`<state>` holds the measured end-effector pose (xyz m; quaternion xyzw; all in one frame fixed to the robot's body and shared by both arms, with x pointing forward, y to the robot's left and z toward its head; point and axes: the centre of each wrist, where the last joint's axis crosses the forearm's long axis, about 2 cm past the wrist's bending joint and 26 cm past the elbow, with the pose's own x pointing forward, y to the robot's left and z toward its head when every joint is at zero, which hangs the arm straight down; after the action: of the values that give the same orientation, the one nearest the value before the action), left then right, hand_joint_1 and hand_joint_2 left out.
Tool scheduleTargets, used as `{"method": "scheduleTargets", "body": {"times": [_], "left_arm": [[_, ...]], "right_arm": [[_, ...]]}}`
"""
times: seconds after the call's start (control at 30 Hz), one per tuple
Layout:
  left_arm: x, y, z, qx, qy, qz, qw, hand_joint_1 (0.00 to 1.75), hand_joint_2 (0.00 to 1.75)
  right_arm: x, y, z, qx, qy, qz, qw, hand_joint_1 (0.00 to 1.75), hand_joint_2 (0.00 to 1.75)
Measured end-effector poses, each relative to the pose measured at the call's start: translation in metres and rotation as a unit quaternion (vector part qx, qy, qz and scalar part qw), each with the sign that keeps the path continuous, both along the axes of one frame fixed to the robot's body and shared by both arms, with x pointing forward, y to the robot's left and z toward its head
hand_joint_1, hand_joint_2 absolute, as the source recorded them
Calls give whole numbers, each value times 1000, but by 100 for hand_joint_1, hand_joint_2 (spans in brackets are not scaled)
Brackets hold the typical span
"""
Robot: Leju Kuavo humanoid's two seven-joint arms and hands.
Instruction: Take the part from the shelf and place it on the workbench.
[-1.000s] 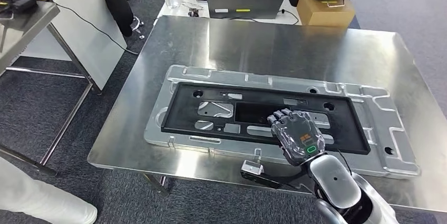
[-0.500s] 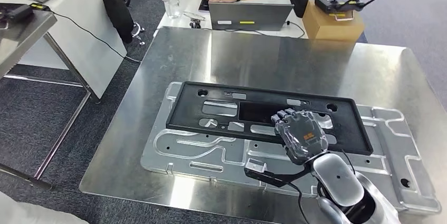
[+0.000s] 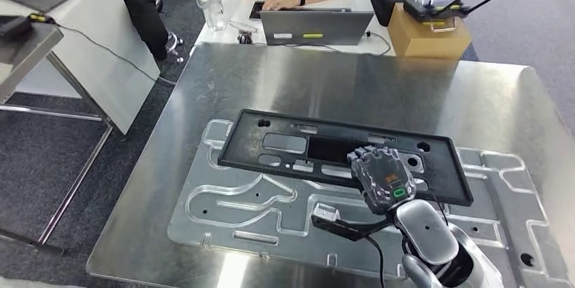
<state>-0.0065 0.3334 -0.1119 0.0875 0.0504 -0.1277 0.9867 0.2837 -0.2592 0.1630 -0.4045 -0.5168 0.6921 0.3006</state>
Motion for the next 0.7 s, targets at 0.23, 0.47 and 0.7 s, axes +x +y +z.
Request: {"method": "scheduleTargets", "body": {"times": [0.23,0.47,0.7], "left_arm": [[0,-2,0,-2,-2,9,1000,0,175],[1,-2,0,-8,-3,15,1000,0,175],[1,-4,0,-18,-2,20,1000,0,44]], "right_arm": [[-3,8,-10,5,21,7,1000,175,175],[-3,11,-13,11,30,13,999,44,44],[-4,14,-16,16,41,19,999,0,0]]}}
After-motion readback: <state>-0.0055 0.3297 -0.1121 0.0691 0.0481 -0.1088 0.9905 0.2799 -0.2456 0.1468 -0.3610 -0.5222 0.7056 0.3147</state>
